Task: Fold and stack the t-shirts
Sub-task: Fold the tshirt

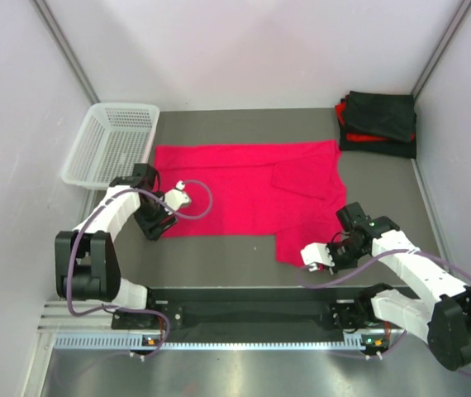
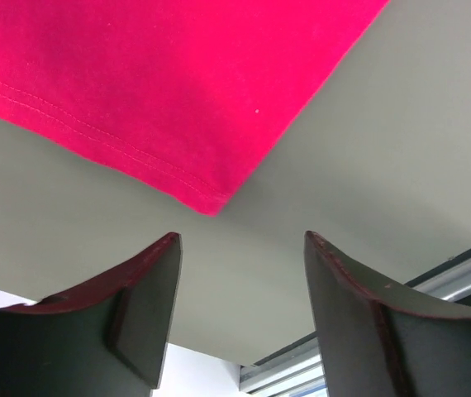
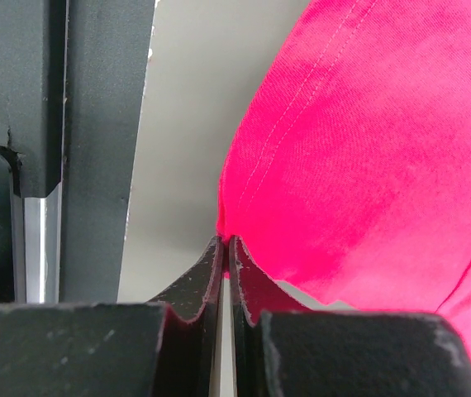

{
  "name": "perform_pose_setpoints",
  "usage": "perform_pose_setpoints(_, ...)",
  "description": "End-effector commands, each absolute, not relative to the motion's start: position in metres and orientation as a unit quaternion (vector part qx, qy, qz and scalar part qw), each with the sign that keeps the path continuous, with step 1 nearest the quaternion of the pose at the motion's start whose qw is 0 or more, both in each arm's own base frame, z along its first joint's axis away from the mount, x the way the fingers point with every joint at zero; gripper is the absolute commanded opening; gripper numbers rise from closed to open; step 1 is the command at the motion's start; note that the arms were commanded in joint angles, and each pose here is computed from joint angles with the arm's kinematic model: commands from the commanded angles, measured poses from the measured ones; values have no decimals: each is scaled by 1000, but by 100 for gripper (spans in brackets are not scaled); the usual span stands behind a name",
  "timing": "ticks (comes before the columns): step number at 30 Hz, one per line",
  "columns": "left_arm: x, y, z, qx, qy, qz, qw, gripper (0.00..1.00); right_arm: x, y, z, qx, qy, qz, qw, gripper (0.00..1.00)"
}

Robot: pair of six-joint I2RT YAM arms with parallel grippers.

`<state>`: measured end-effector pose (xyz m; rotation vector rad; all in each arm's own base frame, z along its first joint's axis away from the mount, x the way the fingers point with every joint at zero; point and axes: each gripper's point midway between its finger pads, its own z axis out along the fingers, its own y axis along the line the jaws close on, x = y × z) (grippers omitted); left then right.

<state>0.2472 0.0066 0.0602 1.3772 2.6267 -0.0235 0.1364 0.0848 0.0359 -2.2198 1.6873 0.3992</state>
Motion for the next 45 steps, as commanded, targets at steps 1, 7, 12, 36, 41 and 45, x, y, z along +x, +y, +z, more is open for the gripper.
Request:
perform_pose_setpoints(1, 248, 13, 53, 446, 892, 2, 82, 65, 140, 90, 44, -780, 586, 141, 171, 0)
perform_pose_setpoints(7, 247, 17, 43, 440, 894, 7, 78, 59, 140, 93, 43, -775, 590, 145, 175, 0)
perform_pose_setpoints(12, 250, 20, 33, 440, 895, 10, 71, 59, 142, 95, 43, -770, 596, 145, 175, 0)
perform_pose_setpoints(36, 245, 30, 4, 455, 890, 4, 18, 4, 147, 95, 44, -745, 626, 131, 188, 0)
perform_pose_setpoints(41, 258, 30, 15, 454, 890, 10, 33, 0, 164, 95, 63, -705, 663, 119, 222, 0)
perform_pose_setpoints(45, 269, 27, 31, 461, 886, 8, 50, 0, 190, 93, 96, -667, 688, 96, 270, 0)
